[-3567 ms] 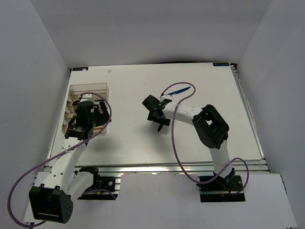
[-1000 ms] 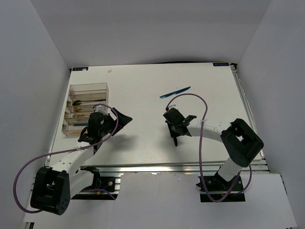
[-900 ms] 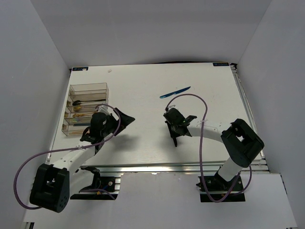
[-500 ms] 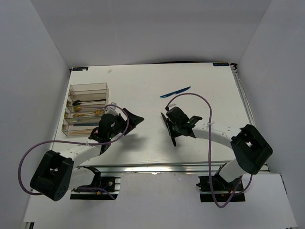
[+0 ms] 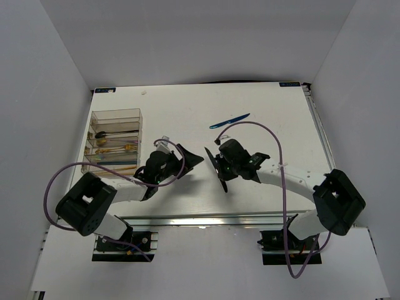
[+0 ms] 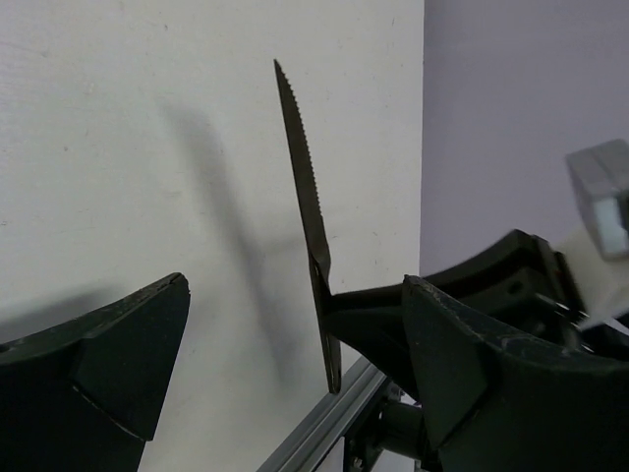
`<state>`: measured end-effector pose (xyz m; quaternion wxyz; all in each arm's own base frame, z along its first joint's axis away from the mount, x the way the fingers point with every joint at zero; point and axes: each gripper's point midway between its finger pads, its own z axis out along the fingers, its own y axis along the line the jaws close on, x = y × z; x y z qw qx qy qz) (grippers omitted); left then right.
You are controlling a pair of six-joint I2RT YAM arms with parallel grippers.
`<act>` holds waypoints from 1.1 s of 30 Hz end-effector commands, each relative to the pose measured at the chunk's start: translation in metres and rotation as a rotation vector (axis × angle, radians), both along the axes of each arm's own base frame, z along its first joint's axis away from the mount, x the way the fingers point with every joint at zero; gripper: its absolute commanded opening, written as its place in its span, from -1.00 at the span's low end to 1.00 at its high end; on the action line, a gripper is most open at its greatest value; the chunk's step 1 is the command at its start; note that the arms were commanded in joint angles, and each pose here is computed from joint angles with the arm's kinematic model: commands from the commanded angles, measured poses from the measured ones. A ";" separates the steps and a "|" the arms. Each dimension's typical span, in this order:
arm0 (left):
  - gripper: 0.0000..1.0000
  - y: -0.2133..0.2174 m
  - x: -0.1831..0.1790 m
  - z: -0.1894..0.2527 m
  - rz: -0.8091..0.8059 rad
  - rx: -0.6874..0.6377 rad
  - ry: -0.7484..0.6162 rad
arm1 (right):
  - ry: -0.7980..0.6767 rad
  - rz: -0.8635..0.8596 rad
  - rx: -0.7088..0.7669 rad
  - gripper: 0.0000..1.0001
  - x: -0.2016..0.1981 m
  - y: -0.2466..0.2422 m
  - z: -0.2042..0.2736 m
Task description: Sort the eating utensils into containers
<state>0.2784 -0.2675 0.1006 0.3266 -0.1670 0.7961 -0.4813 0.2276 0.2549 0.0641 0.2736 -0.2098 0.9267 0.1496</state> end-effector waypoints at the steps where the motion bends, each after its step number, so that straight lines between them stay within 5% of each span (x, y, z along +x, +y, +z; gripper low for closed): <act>1: 0.95 -0.016 0.014 0.022 0.012 -0.058 -0.064 | -0.055 0.047 0.127 -1.00 0.002 0.028 0.041; 9: 0.87 -0.043 0.019 0.035 -0.033 -0.131 -0.104 | -0.051 0.094 0.169 -1.00 -0.005 0.043 0.048; 16: 0.78 -0.020 0.021 0.017 0.043 0.032 -0.079 | -0.043 0.031 0.121 -1.00 0.001 0.037 0.041; 18: 0.86 0.006 0.035 0.047 0.178 0.115 -0.139 | -0.045 -0.004 0.116 -1.00 0.002 0.033 0.041; 19: 0.90 0.023 0.027 0.027 0.190 0.252 -0.076 | -0.029 -0.021 0.108 -0.79 0.001 0.034 0.040; 21: 0.96 0.053 0.040 0.064 0.330 0.344 -0.124 | -0.051 -0.056 0.055 -0.44 0.003 0.034 0.047; 23: 0.96 0.078 0.033 0.074 0.370 0.465 -0.114 | -0.047 -0.092 0.022 0.22 0.003 0.039 0.045; 24: 0.96 0.093 0.034 0.079 0.420 0.504 -0.120 | -0.081 -0.131 0.011 0.76 0.008 0.043 0.053; 32: 0.96 0.219 0.017 0.085 0.577 0.834 0.025 | -0.148 -0.448 -0.169 0.79 -0.007 0.062 0.050; 33: 0.96 0.246 0.012 0.093 0.643 0.856 0.048 | -0.092 -0.492 -0.098 0.79 -0.014 0.083 0.056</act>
